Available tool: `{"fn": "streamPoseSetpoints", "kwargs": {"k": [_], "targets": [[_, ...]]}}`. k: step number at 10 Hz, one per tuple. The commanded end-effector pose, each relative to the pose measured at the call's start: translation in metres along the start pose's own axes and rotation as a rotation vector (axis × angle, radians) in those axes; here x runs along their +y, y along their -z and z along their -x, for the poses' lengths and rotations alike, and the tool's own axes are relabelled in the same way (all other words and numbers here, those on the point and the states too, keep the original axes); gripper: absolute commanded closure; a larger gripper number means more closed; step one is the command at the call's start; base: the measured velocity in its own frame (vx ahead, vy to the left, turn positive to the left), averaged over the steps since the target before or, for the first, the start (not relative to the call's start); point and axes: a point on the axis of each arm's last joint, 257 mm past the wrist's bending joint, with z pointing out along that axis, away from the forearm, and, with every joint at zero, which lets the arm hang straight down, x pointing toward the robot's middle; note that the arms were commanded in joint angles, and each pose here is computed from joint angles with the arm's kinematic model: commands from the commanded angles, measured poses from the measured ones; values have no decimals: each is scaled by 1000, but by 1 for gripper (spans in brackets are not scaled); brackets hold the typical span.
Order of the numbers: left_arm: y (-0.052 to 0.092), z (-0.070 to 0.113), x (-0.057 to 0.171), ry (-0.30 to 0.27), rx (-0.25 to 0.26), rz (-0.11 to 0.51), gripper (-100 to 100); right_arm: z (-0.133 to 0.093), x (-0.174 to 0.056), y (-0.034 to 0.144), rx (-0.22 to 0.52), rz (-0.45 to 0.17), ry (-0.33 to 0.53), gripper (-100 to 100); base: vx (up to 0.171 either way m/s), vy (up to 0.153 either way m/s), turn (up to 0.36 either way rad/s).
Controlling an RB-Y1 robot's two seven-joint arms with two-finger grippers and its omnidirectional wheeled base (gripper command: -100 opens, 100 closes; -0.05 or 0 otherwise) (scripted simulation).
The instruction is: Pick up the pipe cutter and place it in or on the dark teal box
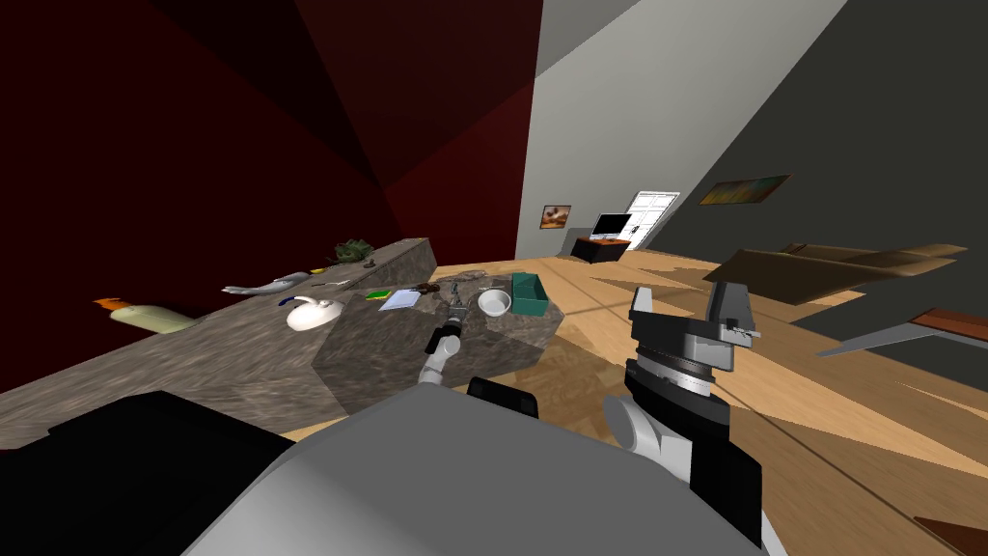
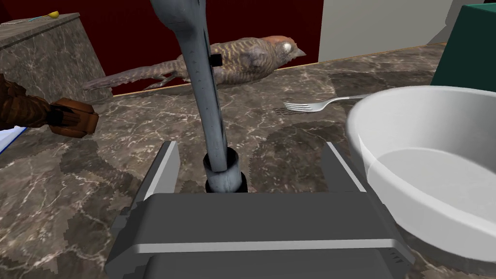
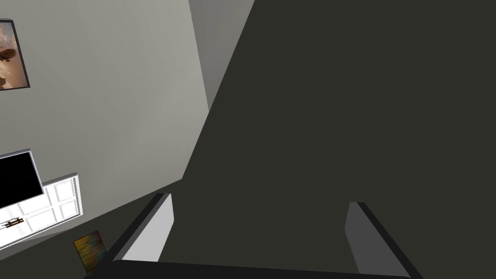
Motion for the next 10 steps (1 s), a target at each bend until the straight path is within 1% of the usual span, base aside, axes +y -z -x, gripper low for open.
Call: {"fn": "streamPoseSetpoints", "kwargs": {"k": [1, 2, 3, 4, 8, 9, 10], "targets": [[-7, -1, 4, -1, 0, 4, -100, 0, 0, 0, 0, 0, 0, 0, -3, 7, 14], [-14, -3, 7, 0, 0, 7, -100, 0, 0, 0, 0, 0, 0, 0, -6, 10, 26], [-10, -3, 4, 0, 1, 4, -100, 0, 0, 0, 0, 0, 0, 0, 0, 0, 0], [-11, -3, 4, -1, 0, 5, 100, 0, 0, 0, 0, 0, 0, 0, 0, 0, 0], [-11, -4, 3, 0, 4, 2, 100, 0, 0, 0, 0, 0, 0, 0, 0, 2, 3], [-11, -4, 3, -1, 4, 2, 0, 0, 0, 0, 0, 0, 0, 0, 0, 0, 0], [-1, 0, 0, -1, -1, 0, 100, 0, 0, 0, 0, 0, 0, 0, 9, -9, -53]]}}
